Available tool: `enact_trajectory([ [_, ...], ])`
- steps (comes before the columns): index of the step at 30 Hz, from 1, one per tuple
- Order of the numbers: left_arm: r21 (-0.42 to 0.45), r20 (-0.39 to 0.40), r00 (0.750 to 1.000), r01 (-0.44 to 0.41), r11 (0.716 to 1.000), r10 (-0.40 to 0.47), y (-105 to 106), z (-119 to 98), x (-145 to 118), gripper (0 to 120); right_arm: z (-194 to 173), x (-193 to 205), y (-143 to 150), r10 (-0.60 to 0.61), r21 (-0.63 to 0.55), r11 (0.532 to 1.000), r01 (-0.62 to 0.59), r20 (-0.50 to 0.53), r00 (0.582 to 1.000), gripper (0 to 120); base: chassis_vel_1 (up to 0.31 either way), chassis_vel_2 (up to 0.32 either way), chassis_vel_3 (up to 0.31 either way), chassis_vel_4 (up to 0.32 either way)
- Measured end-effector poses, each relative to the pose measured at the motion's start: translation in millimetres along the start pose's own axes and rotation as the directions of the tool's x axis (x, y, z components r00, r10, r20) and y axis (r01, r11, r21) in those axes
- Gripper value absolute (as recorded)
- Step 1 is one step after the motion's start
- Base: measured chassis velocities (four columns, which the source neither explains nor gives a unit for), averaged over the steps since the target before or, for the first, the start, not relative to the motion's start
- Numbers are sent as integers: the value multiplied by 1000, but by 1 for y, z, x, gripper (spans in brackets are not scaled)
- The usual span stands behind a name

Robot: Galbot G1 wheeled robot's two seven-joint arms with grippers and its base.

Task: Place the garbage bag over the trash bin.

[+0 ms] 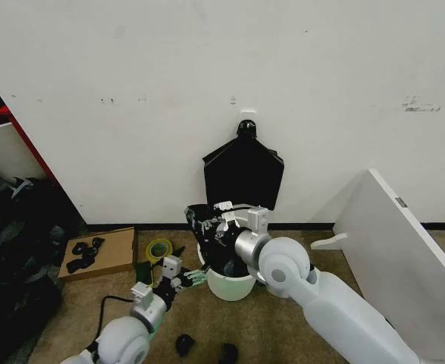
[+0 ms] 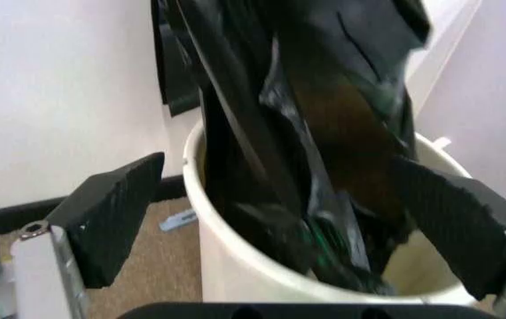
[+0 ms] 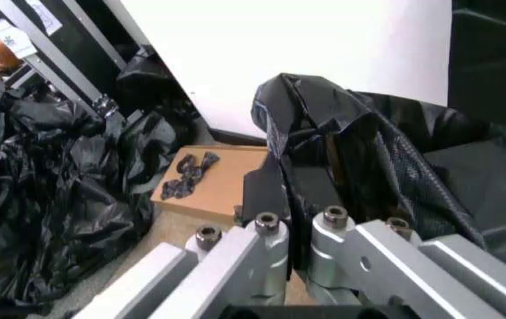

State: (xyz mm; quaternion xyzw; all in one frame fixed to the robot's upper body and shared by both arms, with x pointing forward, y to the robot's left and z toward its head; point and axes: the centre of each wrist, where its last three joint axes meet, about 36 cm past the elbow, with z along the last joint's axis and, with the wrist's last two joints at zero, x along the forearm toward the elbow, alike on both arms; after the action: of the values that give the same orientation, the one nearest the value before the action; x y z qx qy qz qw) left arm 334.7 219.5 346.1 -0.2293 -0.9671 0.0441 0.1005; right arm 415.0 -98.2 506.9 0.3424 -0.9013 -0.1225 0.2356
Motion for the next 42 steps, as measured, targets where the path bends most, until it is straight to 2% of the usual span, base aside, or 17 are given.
enact_trajectory([
  [2,-1,7,1000,8,1000,-8,1,1,-5,98,1,0,0,-1,-1,1000,1,-2,1000,0,0,0,0,0],
  [5,1,21,1000,11,1000,-11,1,2,-12,88,1,0,0,-1,-3,1000,1,-4,1000,0,0,0,0,0],
  [6,1,21,1000,11,1000,-11,1,2,-12,88,1,0,0,-1,-3,1000,1,-4,1000,0,0,0,0,0],
  [10,6,27,1000,8,1000,-8,0,4,-16,69,1,0,1,-2,-3,1000,2,-4,1000,0,0,0,0,0],
  [13,9,31,999,8,1000,-8,-1,3,-18,63,1,0,1,-3,-3,1000,3,-4,1000,0,0,0,0,0],
  [19,16,44,999,11,1000,-11,-3,2,-26,37,1,0,1,0,-4,1000,0,-5,1000,0,0,0,0,0],
  [20,16,44,999,11,1000,-11,-3,2,-26,37,1,0,1,0,-4,1000,0,-5,1000,0,0,0,0,0],
  [25,27,45,999,20,999,-21,-6,2,-24,16,0,-2,1,1,-6,1000,-1,-4,1000,0,0,0,0,0],
  [28,31,44,999,23,999,-24,-7,3,-23,9,0,-3,1,1,-6,1000,-1,-4,1000,0,0,0,0,0],
  [30,42,44,999,26,999,-28,-9,3,-20,0,-1,-5,2,1,-5,1000,-1,-5,1000,0,0,0,0,0],
  [32,51,46,998,28,998,-30,-10,2,-18,0,-1,-7,2,3,-4,1000,-3,-5,1000,0,0,0,0,0],
  [34,117,58,996,54,992,-61,-14,-8,-8,0,-1,-9,4,15,12,1000,-15,5,1000,0,0,0,0,0],
  [37,172,59,994,84,981,-95,-12,-19,0,0,-1,-8,4,30,51,998,-31,25,999,12,0,0,0,0],
  [38,172,59,994,84,981,-95,-12,-19,0,0,-1,-8,4,30,51,998,-31,25,999,12,0,0,0,0],
  [42,275,43,991,108,955,-125,-15,-35,9,0,-5,-1,5,37,96,994,-44,72,997,29,0,0,0,0],
])
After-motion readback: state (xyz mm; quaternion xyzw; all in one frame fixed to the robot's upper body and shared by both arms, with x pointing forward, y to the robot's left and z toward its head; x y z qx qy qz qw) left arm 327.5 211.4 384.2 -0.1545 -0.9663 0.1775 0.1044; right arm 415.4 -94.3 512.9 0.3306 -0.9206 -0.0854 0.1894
